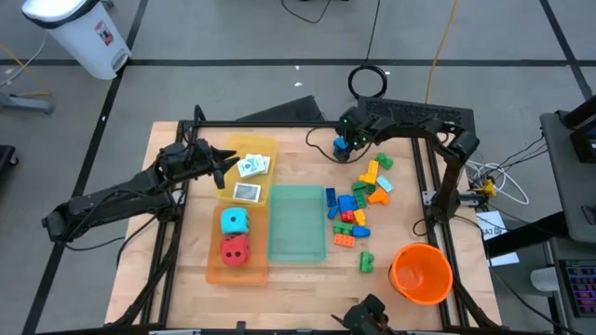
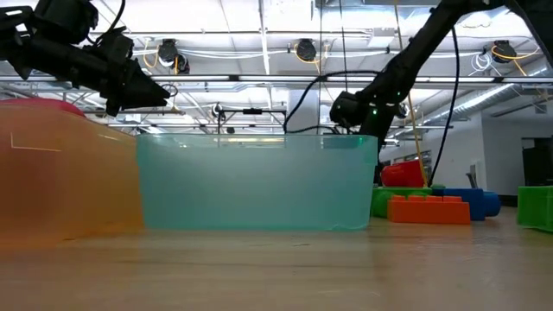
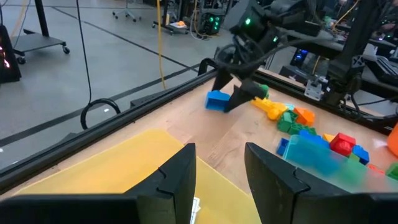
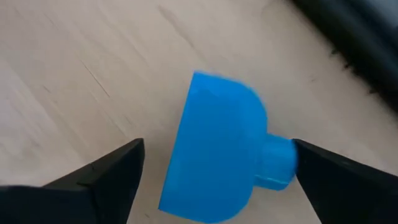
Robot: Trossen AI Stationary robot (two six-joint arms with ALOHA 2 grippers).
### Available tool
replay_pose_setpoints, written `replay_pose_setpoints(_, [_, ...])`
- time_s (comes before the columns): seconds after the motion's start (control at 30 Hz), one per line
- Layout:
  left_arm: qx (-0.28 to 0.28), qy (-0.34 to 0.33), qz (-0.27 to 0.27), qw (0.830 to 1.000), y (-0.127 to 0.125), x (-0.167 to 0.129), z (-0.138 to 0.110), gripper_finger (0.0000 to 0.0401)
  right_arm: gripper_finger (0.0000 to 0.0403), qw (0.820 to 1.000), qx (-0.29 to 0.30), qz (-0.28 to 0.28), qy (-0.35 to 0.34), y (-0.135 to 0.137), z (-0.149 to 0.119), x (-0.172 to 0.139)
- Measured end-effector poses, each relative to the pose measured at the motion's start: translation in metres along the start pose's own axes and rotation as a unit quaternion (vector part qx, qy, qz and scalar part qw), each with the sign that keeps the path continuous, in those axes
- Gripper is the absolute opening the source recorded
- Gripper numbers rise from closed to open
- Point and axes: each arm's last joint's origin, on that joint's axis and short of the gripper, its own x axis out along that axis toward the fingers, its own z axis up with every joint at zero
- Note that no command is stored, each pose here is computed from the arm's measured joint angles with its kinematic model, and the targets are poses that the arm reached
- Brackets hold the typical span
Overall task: Pick & Place Toys
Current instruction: Put the blue game piece into the green bin
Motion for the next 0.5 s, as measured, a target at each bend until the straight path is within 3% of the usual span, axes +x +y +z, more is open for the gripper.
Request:
replay_pose_setpoints(0.2, [0.000, 0.000, 0.000, 1.000, 0.0000, 0.0000, 0.0000, 0.0141, 0.0338, 1.000, 0.011, 0.000, 0.014, -0.0003, -0.0029, 0.0053])
replay_pose_setpoints(0.5, [0.001, 0.000, 0.000, 1.000, 0.0000, 0.0000, 0.0000, 0.0141, 0.0222, 1.000, 0.012, 0.000, 0.016, -0.0003, -0.0030, 0.0050])
